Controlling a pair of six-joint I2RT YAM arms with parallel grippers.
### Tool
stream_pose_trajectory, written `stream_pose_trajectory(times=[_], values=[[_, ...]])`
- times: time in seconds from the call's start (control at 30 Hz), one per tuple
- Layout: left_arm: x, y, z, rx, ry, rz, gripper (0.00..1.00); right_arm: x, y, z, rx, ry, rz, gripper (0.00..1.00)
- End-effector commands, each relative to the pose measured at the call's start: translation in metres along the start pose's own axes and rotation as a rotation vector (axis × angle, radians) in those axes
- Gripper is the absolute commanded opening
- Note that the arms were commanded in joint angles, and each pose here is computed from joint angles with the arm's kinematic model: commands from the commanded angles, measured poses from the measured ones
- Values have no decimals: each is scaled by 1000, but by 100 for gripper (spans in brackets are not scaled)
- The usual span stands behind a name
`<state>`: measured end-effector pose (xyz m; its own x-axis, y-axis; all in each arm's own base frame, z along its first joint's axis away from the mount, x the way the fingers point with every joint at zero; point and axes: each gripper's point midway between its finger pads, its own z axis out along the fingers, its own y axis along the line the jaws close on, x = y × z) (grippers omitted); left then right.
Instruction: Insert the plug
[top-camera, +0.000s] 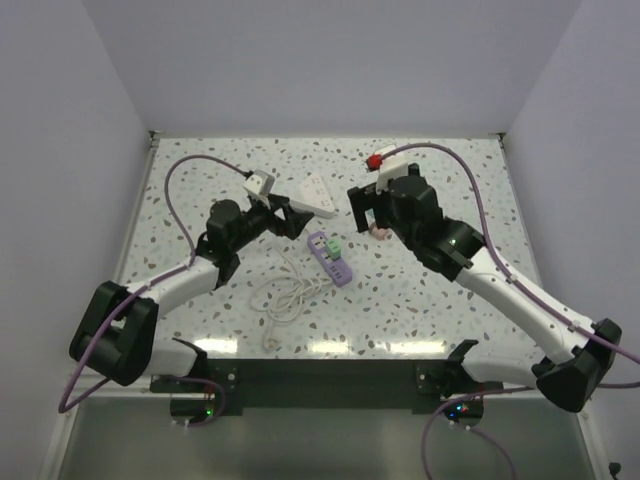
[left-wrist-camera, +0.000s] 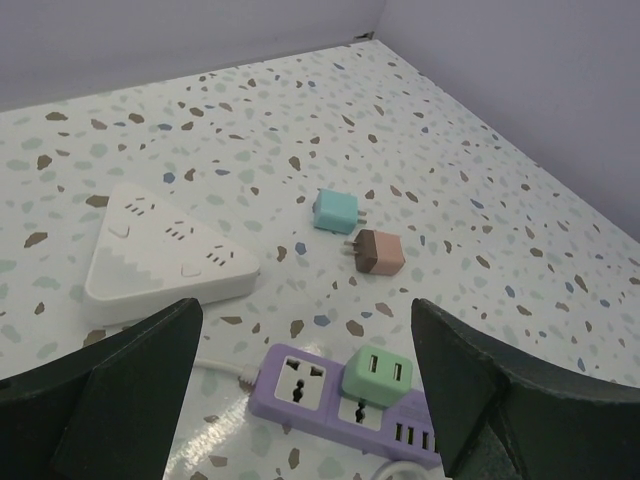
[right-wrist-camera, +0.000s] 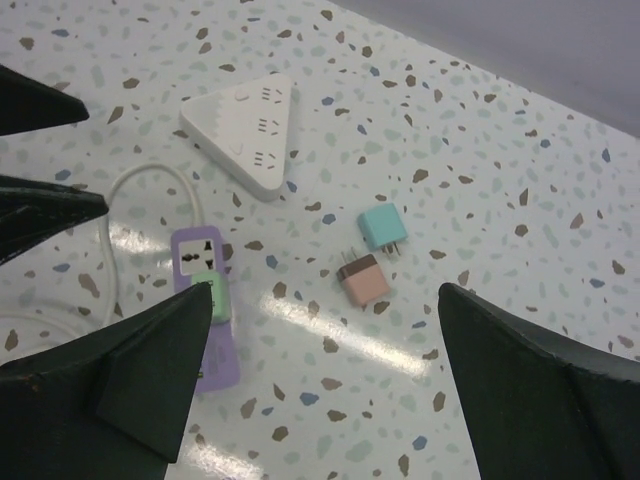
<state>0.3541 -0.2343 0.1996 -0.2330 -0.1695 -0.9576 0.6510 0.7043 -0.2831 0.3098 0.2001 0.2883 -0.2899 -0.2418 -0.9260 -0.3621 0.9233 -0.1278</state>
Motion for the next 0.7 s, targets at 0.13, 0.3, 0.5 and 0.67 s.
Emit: stream_pose_trajectory(times=[0.13,0.3,0.5,0.67], values=[[-20,-5,0,9,-49,30,92,23,-34,43,171,154,132,99],[-23,-2,-3,-13,-50,42,92,37,-37,50,212,194,126,99],[-18,-2,-2,-7,-44,38,92,24,-78,35,475,119,215,99],[-19,-6,-1,12,-46,31,92,27,-67,39,359,28,177,99]])
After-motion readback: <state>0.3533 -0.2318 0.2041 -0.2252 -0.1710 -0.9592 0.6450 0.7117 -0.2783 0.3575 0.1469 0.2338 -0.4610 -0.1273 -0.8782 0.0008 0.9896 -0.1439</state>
